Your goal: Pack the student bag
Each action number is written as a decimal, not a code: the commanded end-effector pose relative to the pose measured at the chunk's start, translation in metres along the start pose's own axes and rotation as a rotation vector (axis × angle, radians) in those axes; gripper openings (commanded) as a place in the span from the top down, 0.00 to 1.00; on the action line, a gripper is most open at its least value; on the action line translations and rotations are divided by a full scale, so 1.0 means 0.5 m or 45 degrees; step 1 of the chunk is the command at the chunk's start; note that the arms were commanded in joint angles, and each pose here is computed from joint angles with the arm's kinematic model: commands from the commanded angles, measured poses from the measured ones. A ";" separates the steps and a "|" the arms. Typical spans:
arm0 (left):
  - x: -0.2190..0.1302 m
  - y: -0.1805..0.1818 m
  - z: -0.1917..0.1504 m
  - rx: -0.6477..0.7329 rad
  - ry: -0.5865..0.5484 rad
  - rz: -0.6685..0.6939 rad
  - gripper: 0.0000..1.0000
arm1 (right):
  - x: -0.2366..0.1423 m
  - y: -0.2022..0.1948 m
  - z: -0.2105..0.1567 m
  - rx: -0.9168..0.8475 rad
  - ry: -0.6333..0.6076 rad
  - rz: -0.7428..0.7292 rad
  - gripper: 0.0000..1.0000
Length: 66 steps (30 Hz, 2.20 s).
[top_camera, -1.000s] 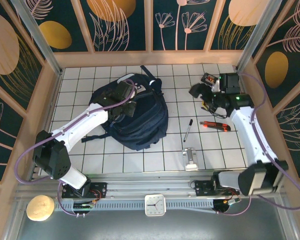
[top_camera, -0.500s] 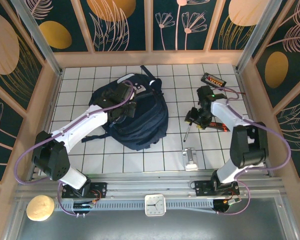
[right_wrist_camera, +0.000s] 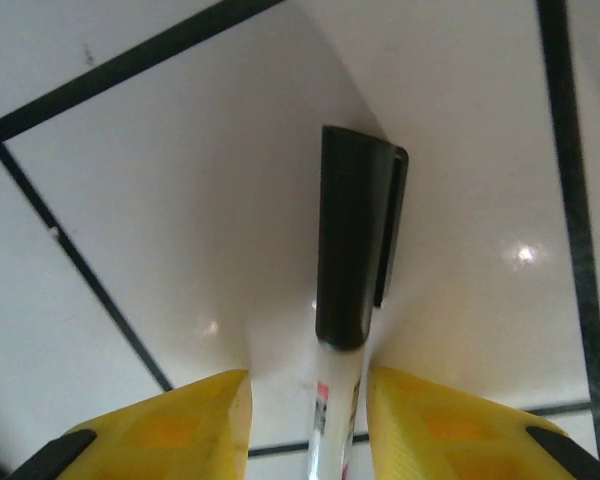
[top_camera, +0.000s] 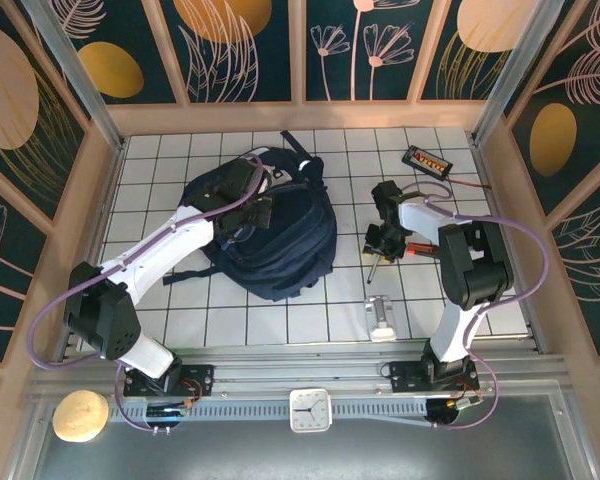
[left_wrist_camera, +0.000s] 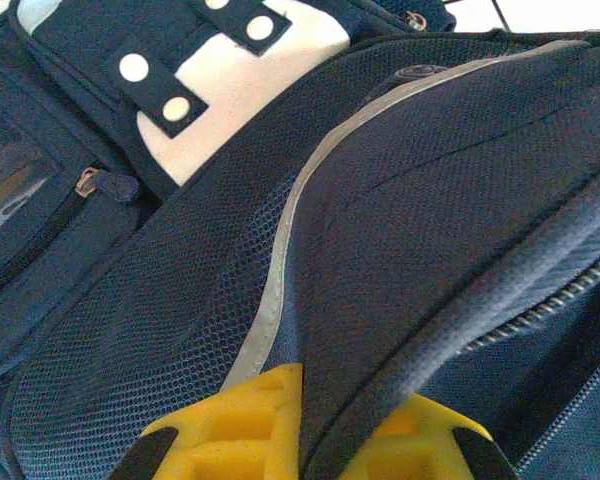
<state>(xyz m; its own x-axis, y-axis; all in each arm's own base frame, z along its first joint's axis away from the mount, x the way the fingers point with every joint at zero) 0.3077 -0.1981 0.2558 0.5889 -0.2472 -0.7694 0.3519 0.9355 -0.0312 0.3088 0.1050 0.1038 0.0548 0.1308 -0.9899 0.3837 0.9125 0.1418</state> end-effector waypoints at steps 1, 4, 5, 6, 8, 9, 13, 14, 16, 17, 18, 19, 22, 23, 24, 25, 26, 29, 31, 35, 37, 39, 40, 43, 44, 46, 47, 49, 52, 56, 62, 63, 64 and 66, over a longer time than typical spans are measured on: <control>-0.022 -0.009 0.032 -0.057 -0.082 -0.064 1.00 | 0.013 0.009 0.020 0.005 -0.040 -0.017 0.68; -0.023 -0.009 0.032 -0.055 -0.078 -0.064 1.00 | 0.023 0.009 0.025 0.001 -0.030 -0.031 0.72; -0.023 -0.009 0.031 -0.053 -0.075 -0.063 1.00 | 0.026 0.008 0.027 0.001 -0.026 -0.035 0.74; -0.024 -0.008 0.032 -0.055 -0.077 -0.062 1.00 | 0.028 0.009 0.027 -0.002 -0.025 -0.036 0.78; -0.023 -0.009 0.034 -0.054 -0.077 -0.065 1.00 | 0.028 0.010 0.028 -0.005 -0.022 -0.036 0.82; -0.021 -0.010 0.034 -0.054 -0.075 -0.066 1.00 | 0.025 0.011 0.029 -0.007 -0.023 -0.032 0.83; -0.018 -0.012 0.038 -0.063 -0.075 -0.075 1.00 | -0.003 0.020 0.034 -0.019 -0.048 -0.012 0.87; -0.018 -0.013 0.039 -0.065 -0.075 -0.080 1.00 | -0.014 0.024 0.037 -0.024 -0.058 -0.003 0.89; -0.017 -0.016 0.044 -0.072 -0.078 -0.095 1.00 | -0.040 0.032 0.040 -0.032 -0.072 0.028 0.90; -0.016 -0.018 0.047 -0.076 -0.078 -0.104 1.00 | -0.058 0.039 0.041 -0.040 -0.080 0.058 0.91; -0.017 -0.020 0.051 -0.082 -0.079 -0.114 1.00 | -0.082 0.048 0.041 -0.046 -0.092 0.102 0.91; -0.018 -0.021 0.054 -0.085 -0.081 -0.121 1.00 | -0.105 0.055 0.041 -0.053 -0.101 0.146 0.91; -0.022 -0.025 0.064 -0.096 -0.088 -0.146 1.00 | -0.200 0.091 0.029 -0.089 -0.113 0.366 0.91; -0.025 -0.027 0.068 -0.099 -0.091 -0.153 1.00 | -0.236 0.107 0.020 -0.106 -0.107 0.474 0.91; -0.026 -0.028 0.071 -0.102 -0.093 -0.159 1.00 | -0.267 0.121 0.012 -0.121 -0.104 0.570 0.91; -0.028 -0.029 0.075 -0.109 -0.095 -0.165 1.00 | -0.299 0.139 0.001 -0.140 -0.095 0.682 0.91; -0.030 -0.031 0.079 -0.114 -0.098 -0.176 1.00 | -0.326 0.157 -0.011 -0.156 -0.083 0.797 0.91; -0.037 -0.037 0.092 -0.137 -0.108 -0.208 1.00 | -0.362 0.209 -0.041 -0.186 -0.004 1.057 0.90; -0.041 -0.039 0.101 -0.152 -0.117 -0.224 1.00 | -0.365 0.241 -0.053 -0.205 0.021 1.125 0.90; -0.050 -0.043 0.112 -0.189 -0.138 -0.254 1.00 | -0.330 0.303 -0.067 -0.191 0.109 1.213 0.90; -0.054 -0.045 0.118 -0.203 -0.150 -0.268 1.00 | -0.312 0.334 -0.071 -0.180 0.137 1.238 0.90; -0.056 -0.046 0.121 -0.215 -0.159 -0.278 1.00 | -0.294 0.359 -0.068 -0.161 0.154 1.247 0.91; -0.058 -0.046 0.122 -0.224 -0.163 -0.279 1.00 | -0.280 0.367 -0.063 -0.137 0.158 1.233 0.91; -0.063 -0.045 0.125 -0.237 -0.179 -0.279 1.00 | -0.244 0.377 -0.047 -0.084 0.153 1.195 0.91; -0.064 -0.045 0.126 -0.240 -0.182 -0.280 1.00 | -0.234 0.380 -0.042 -0.068 0.148 1.187 0.91; -0.065 -0.045 0.125 -0.242 -0.182 -0.281 1.00 | -0.219 0.387 -0.034 -0.047 0.147 1.173 0.89; -0.064 -0.045 0.123 -0.244 -0.178 -0.280 1.00 | -0.211 0.390 -0.032 -0.041 0.147 1.163 0.86; -0.062 -0.044 0.121 -0.247 -0.175 -0.279 1.00 | -0.200 0.395 -0.027 -0.034 0.156 1.146 0.71; -0.059 -0.043 0.116 -0.251 -0.172 -0.274 1.00 | -0.204 0.395 -0.028 -0.046 0.149 1.121 0.47; -0.053 -0.043 0.111 -0.248 -0.166 -0.267 1.00 | -0.238 0.380 -0.038 -0.084 0.112 1.102 0.43; -0.042 -0.043 0.106 -0.233 -0.151 -0.259 1.00 | -0.323 0.335 -0.064 -0.149 -0.010 1.053 0.43; -0.040 -0.042 0.104 -0.228 -0.147 -0.252 1.00 | -0.335 0.322 -0.067 -0.152 -0.037 1.030 0.43; -0.039 -0.040 0.101 -0.222 -0.142 -0.246 1.00 | -0.350 0.307 -0.069 -0.154 -0.071 1.009 0.43; -0.036 -0.039 0.093 -0.213 -0.133 -0.235 1.00 | -0.379 0.277 -0.074 -0.165 -0.132 0.992 0.43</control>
<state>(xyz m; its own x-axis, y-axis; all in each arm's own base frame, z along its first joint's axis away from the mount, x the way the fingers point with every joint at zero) 0.3206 -0.2221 0.2815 0.5356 -0.3937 -0.7471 0.3147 0.9140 -0.2560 0.3336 0.2467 0.2619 0.2441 0.7527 -0.6114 0.1852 0.5827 0.7913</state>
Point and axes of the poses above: each hand's point on the last joint's axis, 136 mm out from that joint toward the fingers, its own x axis out along the fingers, its own y axis along the line the jaws close on, z = x × y, the point moved 9 cm from there along -x, back along the fingers, and after that the axes turned 6 degrees about x, right-handed, at the moved point
